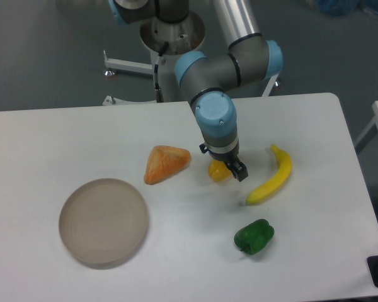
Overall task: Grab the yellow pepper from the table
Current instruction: 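Close the gripper fingers around the yellow pepper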
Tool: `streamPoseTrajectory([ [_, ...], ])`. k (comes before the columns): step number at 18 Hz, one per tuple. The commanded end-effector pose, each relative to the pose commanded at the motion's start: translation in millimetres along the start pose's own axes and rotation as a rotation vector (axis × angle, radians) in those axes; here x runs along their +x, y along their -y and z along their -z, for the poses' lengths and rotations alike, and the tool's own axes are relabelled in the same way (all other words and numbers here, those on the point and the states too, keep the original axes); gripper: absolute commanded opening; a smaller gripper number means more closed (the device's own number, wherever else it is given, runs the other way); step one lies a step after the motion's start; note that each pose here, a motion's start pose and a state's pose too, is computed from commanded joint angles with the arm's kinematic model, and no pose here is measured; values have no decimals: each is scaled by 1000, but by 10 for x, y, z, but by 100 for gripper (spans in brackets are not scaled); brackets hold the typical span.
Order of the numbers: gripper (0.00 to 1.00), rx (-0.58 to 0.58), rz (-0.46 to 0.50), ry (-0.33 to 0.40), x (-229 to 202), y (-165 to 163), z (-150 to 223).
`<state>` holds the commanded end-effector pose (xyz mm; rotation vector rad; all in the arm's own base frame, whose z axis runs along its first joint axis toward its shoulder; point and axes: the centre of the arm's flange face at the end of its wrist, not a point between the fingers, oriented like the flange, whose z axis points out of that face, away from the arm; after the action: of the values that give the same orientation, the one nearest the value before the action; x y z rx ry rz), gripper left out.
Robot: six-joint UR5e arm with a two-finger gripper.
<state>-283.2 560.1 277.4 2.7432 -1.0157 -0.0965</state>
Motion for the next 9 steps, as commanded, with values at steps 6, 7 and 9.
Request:
streamPoseTrajectory([
  [6,100,-4,-3,-19,50,11,-97],
  [7,100,-7,-4,-24,66,12,-124],
  [9,100,-8,-5,-30,89,12,-149],
])
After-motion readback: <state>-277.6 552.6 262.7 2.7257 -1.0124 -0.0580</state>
